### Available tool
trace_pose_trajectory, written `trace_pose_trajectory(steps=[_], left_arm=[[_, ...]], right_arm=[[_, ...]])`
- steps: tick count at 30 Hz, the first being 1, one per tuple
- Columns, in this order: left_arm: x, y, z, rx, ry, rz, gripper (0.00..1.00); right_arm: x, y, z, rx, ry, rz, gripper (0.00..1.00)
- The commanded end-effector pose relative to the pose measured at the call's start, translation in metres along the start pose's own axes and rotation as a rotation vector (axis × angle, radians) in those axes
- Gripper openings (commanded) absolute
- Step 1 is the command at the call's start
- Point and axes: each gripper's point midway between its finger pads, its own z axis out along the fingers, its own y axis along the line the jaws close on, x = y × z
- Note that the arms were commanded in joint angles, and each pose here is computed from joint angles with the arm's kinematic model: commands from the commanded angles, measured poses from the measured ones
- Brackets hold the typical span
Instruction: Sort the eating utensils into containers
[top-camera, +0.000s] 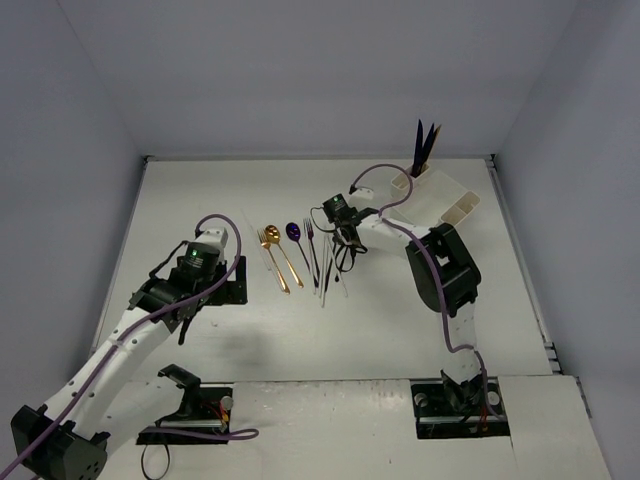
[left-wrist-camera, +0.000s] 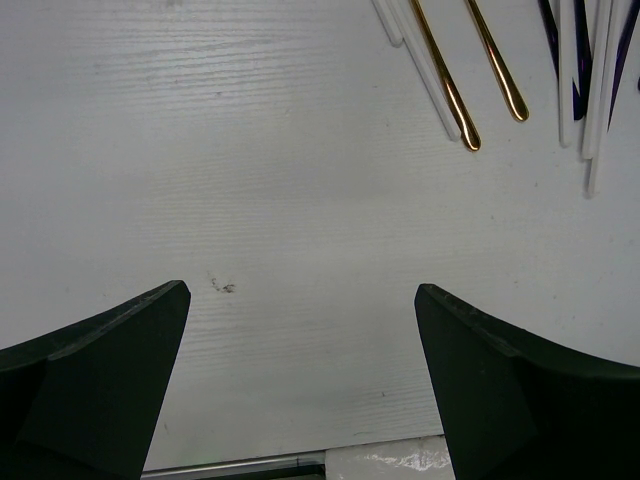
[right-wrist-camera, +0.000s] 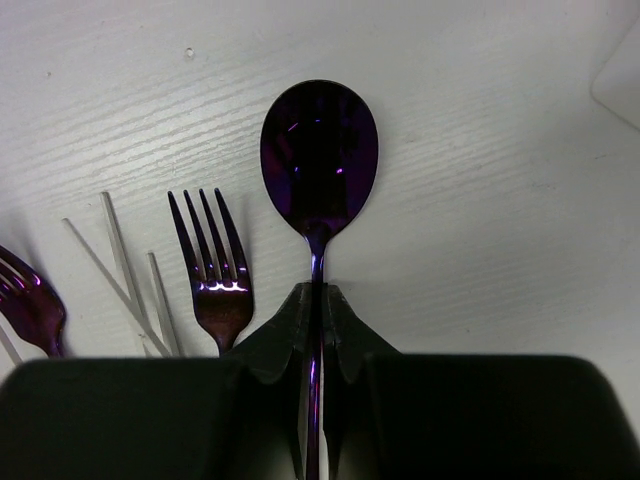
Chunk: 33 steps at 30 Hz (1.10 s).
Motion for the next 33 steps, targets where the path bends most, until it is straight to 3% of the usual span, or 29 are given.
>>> trace_pose_trajectory(steps=[1, 12, 23, 33], left_arm=[[-0.013, -0.003, -0.002, 0.016, -0.05, 0.004, 0.95], [-0.014, -0.001, -0.003, 0.011, -0.06, 0.001, 0.95], [-0.015, 0.001, -0.005, 0.002, -0.071, -0.003, 0.95], [-0.018, 0.003, -0.008, -0.002, -0.093, -0.007, 0.95]], right_arm=[[-0.035, -0.005, -0.024, -0.003, -0.08, -0.014, 0.0], [-0.112, -0.005, -0.084, -0.005, -0.293, -0.068, 0.0], [-0.146, -0.009, -0.102, 0.045, -0.393, -0.056, 0.0], [-0.255, -0.014, -0.184, -0.119, -0.696, -0.07, 0.0]])
